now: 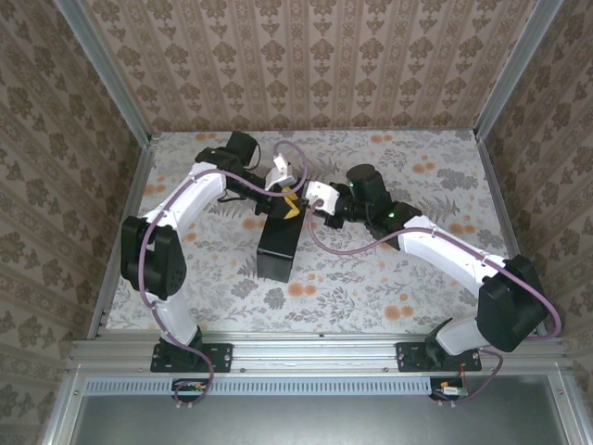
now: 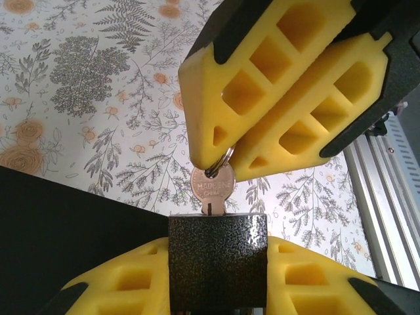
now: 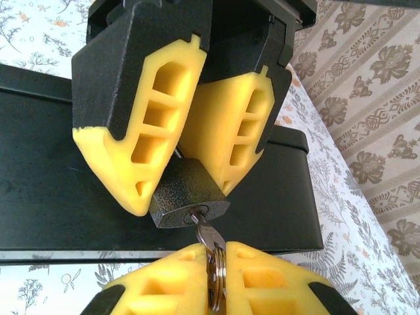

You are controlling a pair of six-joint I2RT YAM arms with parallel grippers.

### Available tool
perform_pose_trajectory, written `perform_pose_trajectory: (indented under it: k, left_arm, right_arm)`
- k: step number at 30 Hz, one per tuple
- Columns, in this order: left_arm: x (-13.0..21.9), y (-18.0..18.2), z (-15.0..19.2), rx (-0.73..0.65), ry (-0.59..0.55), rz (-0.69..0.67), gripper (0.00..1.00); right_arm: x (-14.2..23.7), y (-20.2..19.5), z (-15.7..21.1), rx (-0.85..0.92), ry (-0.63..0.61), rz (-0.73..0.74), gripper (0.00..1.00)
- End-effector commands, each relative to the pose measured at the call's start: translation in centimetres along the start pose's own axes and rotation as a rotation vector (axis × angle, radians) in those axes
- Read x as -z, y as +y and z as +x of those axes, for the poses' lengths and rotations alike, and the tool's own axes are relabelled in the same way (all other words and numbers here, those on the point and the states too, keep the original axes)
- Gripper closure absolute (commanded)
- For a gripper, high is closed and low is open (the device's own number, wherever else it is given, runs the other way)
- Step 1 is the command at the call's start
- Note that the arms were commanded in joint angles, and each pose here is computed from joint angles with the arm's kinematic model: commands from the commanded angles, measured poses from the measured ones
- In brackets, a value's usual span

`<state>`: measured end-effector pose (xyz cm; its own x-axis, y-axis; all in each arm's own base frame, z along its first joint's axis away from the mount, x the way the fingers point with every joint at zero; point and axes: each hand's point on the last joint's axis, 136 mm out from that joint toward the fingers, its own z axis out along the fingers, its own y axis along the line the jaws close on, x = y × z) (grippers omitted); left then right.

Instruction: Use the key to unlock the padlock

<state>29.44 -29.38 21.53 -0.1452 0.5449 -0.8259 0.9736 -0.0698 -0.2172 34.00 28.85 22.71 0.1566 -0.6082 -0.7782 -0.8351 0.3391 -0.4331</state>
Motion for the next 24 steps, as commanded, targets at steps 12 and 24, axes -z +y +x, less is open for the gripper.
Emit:
perform_pose_trajectory:
  k: [12, 24]
  left_arm:
    - [-0.7, -2.6, -4.2, -0.137, -0.117, 0.104, 0.91]
    - [-0.4, -1.5, -3.9, -0.147, -0.112, 0.038, 0.93]
  right_arm:
    - [-0.3, 1.0, -2.6, -0.021, -0.081, -0.064, 0.85]
    - [1.8, 2.1, -4.2, -0.284, -0.116, -0.279, 1.0]
